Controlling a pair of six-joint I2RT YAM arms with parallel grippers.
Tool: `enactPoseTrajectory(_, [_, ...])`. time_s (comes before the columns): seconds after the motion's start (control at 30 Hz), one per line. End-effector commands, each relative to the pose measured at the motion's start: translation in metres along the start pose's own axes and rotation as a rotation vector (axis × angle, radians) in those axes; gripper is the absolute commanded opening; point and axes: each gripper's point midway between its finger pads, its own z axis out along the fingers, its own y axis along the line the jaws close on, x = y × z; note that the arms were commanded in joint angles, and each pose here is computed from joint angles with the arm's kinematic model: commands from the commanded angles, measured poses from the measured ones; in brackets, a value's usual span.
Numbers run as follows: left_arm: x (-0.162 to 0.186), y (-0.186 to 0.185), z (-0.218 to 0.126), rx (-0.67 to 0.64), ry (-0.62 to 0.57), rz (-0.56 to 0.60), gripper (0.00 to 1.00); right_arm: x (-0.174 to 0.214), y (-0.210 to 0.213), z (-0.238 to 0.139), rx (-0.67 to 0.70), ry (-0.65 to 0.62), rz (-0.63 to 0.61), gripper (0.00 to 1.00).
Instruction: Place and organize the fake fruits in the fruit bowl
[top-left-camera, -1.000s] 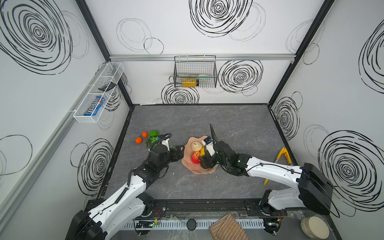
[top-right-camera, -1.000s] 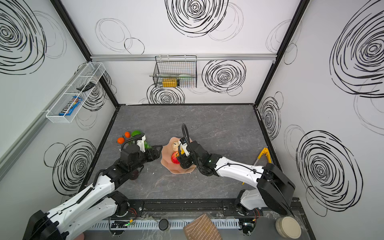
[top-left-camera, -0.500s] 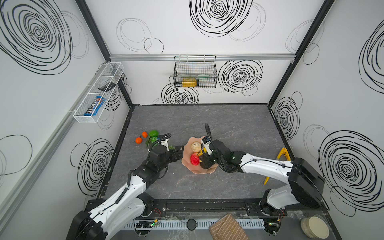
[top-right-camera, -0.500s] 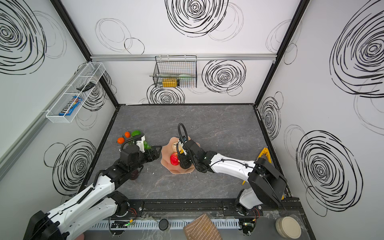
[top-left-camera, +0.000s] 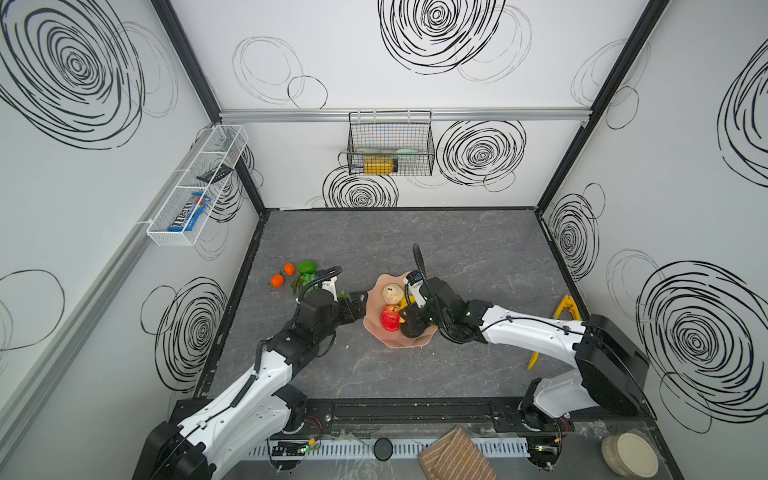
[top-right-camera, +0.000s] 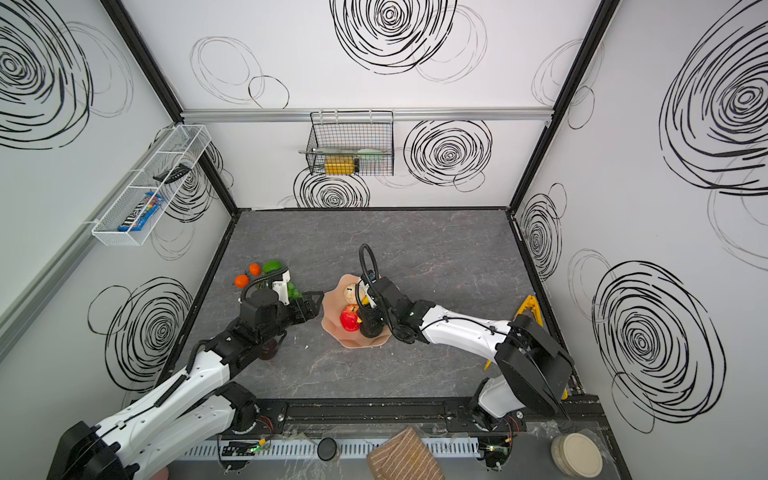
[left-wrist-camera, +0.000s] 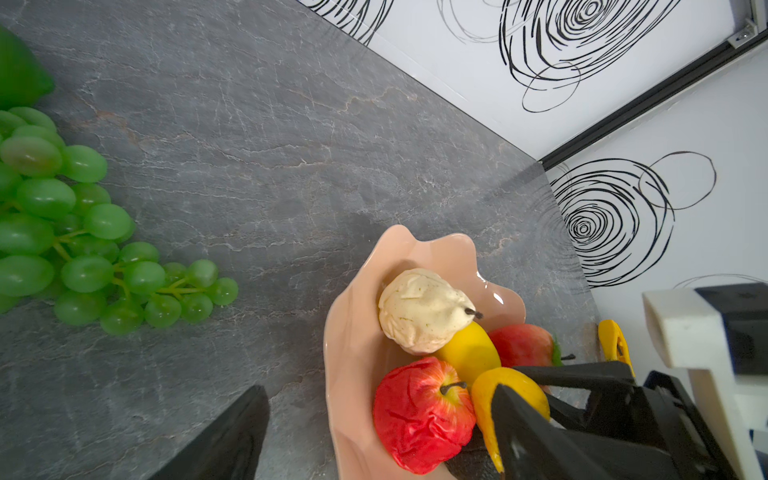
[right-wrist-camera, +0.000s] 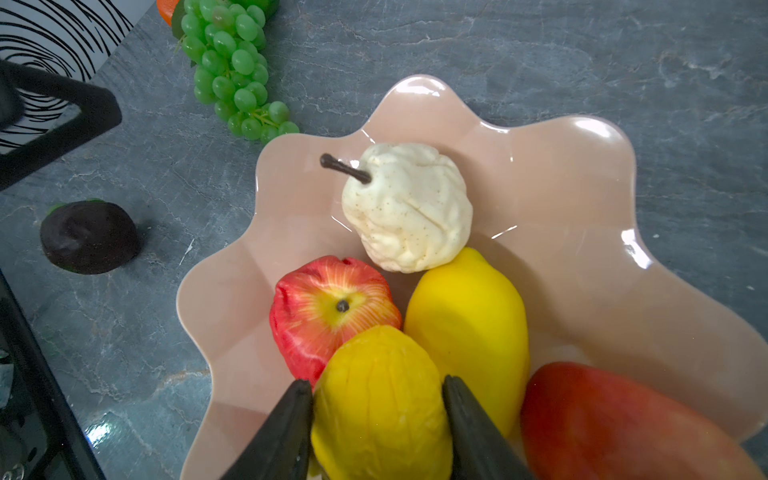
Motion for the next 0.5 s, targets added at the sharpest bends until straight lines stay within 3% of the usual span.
enactPoseTrajectory(0.0, [-0.006, -0.006, 0.001, 0.038, -0.033, 0.009, 0.88, -0.011, 0.000, -0.010, -0.028, -0.022, 0.040, 0.38])
enactPoseTrajectory(0.2, [-0.003, -0.032, -0.002, 0.130, -0.051, 0.077, 0.86, -0.029, -0.004, -0.026, -0.081, -0.072, 0.134, 0.38])
enactPoseTrajectory(0.47, [0.012, -0.109, -0.020, 0.339, -0.174, 0.358, 0.86, -0.058, 0.001, -0.053, -0.233, -0.168, 0.350, 0.38])
